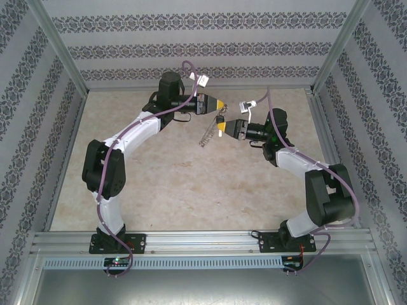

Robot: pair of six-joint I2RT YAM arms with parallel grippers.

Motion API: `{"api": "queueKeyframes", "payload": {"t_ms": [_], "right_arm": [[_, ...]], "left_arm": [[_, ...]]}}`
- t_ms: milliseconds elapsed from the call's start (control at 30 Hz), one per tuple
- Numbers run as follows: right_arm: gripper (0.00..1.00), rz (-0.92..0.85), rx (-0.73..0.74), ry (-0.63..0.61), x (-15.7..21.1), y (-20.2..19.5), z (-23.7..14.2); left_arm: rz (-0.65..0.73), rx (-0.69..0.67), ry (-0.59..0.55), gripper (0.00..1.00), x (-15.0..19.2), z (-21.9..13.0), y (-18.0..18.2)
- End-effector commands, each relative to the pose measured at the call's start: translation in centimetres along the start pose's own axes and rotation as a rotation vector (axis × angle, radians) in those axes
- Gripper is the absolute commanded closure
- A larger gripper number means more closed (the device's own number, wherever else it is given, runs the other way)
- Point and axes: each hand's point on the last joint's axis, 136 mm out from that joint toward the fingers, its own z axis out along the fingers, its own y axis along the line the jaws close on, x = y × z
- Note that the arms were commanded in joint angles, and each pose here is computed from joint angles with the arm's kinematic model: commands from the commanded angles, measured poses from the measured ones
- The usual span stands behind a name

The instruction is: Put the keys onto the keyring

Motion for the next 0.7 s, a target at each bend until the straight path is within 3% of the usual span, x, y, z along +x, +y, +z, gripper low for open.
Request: {"api": "queueKeyframes", "payload": {"t_ms": [0, 100, 267, 500, 667], "right_arm": [[0.71, -0.052, -0.031, 0.019, 0.1, 0.9, -0.2], [0.58, -0.049, -0.010, -0.012, 0.1, 1.0, -2.0], [0.58, -0.092, 0.018, -0.079, -0.9, 2.9, -5.2], [0.63, -0.146, 0.089, -0.207, -5.1, 3.5, -7.2], [0.76, -0.168, 0.092, -0.260, -7.6, 2.3, -6.4]], "left_arm": [[0.100, 0.033, -0.077, 1.00, -2.5, -1.0, -3.0], [0.106, 0.040, -0.074, 1.00, -2.5, -1.1, -3.2], [0.114, 0.054, -0.073, 1.00, -2.6, -1.2, -3.6], [0.128, 0.076, -0.068, 1.00, -2.5, -1.3, -4.4], [0.132, 0.087, -0.066, 1.00, -2.5, -1.3, -4.8]]}}
